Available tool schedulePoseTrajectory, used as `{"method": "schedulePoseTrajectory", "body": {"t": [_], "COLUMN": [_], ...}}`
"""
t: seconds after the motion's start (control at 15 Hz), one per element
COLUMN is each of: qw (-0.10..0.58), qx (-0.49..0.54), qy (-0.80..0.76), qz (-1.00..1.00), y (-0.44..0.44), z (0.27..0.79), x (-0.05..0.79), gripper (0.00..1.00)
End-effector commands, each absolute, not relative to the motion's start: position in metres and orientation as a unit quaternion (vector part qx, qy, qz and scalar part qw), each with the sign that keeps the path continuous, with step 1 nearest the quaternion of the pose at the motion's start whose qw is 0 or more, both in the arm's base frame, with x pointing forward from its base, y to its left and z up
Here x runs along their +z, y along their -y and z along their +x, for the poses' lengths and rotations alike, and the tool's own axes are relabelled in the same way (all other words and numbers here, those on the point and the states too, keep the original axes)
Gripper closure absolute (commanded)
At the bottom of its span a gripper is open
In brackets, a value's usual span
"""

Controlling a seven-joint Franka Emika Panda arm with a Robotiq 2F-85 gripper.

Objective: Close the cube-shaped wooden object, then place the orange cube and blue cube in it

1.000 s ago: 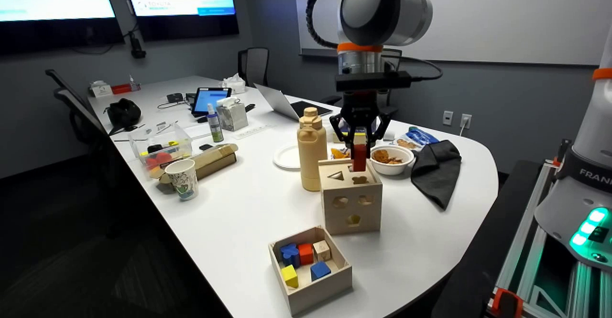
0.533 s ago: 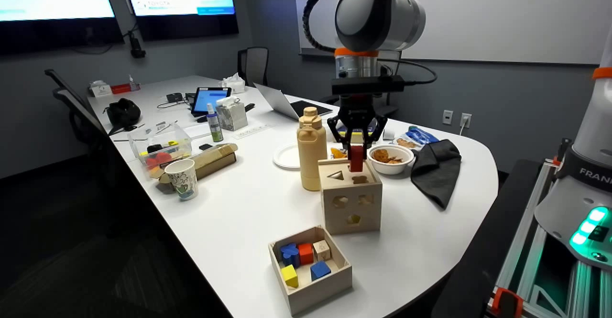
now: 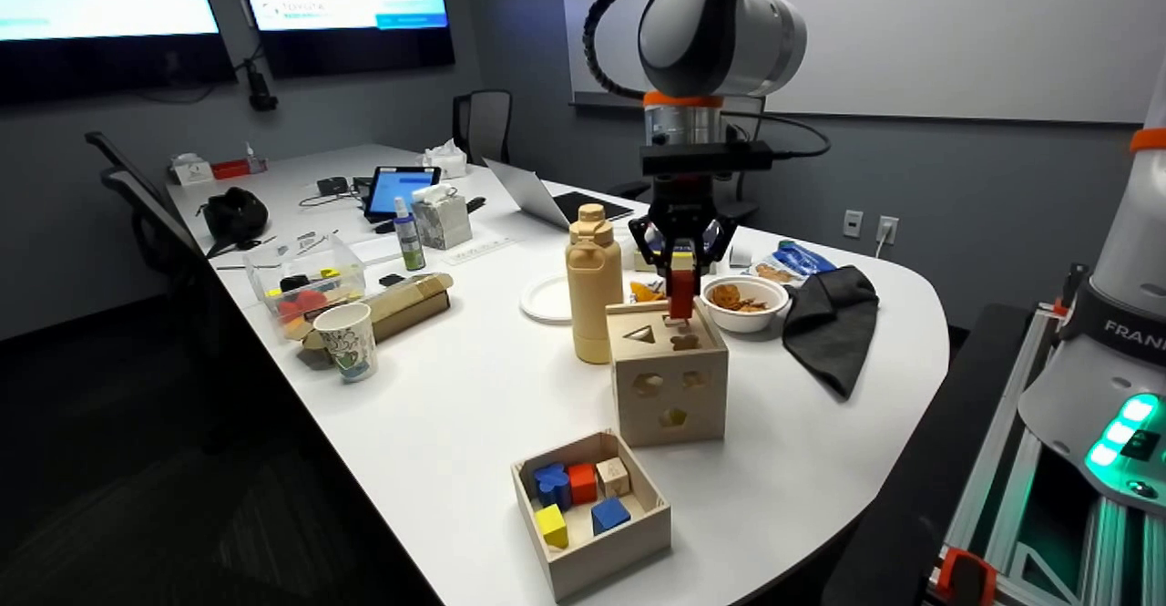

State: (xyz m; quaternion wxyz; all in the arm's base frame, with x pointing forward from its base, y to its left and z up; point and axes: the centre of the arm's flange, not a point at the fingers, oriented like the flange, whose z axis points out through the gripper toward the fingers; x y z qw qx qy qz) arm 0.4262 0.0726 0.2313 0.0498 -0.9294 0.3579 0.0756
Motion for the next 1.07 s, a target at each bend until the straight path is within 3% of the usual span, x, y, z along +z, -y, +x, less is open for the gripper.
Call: {"method": "schedulePoseTrajectory", "body": {"t": [0.0, 1.0], "qw": [0.053, 0.047], "qx": [0.090, 0.118], "qy": [-0.337, -0.338], "qz": [-0.935, -0.932], "y": [-0.067, -0.056], "z": [0.444, 0.468], "x": [0.229, 0.209], "gripper": [0.92, 0.92]}}
